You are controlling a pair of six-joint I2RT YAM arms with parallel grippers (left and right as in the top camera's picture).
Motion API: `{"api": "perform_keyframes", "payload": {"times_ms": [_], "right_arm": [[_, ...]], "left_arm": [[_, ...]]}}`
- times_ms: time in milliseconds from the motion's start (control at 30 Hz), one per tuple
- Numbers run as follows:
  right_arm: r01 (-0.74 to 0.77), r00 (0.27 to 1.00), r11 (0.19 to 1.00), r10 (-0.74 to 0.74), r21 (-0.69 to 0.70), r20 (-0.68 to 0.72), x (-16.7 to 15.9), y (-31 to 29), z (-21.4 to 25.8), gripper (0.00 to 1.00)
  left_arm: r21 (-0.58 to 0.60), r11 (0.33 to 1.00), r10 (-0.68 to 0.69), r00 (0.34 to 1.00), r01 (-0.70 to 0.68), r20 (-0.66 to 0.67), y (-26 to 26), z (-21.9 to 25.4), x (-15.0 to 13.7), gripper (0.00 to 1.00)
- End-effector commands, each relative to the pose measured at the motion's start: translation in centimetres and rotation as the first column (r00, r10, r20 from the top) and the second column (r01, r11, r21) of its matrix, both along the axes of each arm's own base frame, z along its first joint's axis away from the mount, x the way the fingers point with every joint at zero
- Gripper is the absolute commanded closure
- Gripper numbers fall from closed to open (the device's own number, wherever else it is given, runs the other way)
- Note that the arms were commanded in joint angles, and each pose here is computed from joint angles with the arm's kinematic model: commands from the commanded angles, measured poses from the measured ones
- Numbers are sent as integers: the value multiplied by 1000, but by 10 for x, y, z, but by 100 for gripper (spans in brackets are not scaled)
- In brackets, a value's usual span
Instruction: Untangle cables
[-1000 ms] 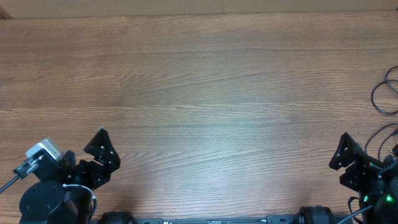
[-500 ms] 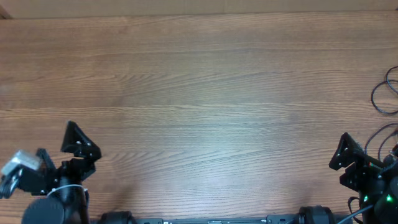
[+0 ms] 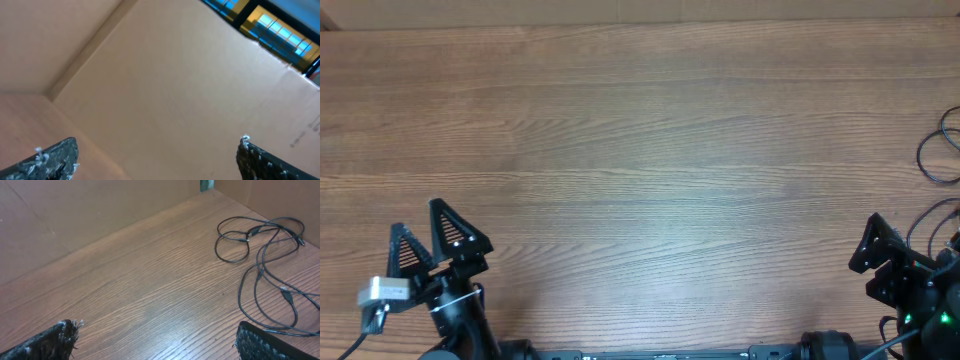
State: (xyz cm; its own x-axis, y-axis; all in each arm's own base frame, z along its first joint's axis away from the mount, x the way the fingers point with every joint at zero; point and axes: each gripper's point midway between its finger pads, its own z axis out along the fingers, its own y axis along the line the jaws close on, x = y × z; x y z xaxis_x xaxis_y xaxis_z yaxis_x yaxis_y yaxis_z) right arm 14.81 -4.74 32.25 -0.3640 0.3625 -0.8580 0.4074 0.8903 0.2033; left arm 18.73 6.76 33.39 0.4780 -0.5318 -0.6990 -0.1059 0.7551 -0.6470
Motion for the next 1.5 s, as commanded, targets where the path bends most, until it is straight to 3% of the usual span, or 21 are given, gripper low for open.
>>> {"api": "perform_keyframes", "payload": {"times_ms": [0,400,667,900,1100,1333,1467], "right_arm": [[4,1000,1000,-4,-2,3,0,-1,1,0],[4,1000,1000,-4,-2,3,0,-1,1,0],[4,1000,1000,-4,-2,3,0,-1,1,0],[4,1000,1000,-4,-2,3,0,-1,1,0],[4,1000,1000,-4,-2,3,0,-1,1,0],[4,1000,1000,-4,-2,3,0,-1,1,0],[4,1000,1000,-4,-2,3,0,-1,1,0]], "left_arm": [[-9,1000,21,999,-20,48,4,-8,2,0],[-8,1000,8,1000,-8,22,2,-35,16,0],[-9,1000,-10,1000,10,-20,-1,-89,36,0],[53,998,18,998,-15,-56,0,-90,36,0],[91,996,30,975,-10,-222,0,-125,44,0],[202,979,68,893,26,-444,-1,-170,47,0],[240,969,66,887,52,-457,-4,-171,48,0]]}}
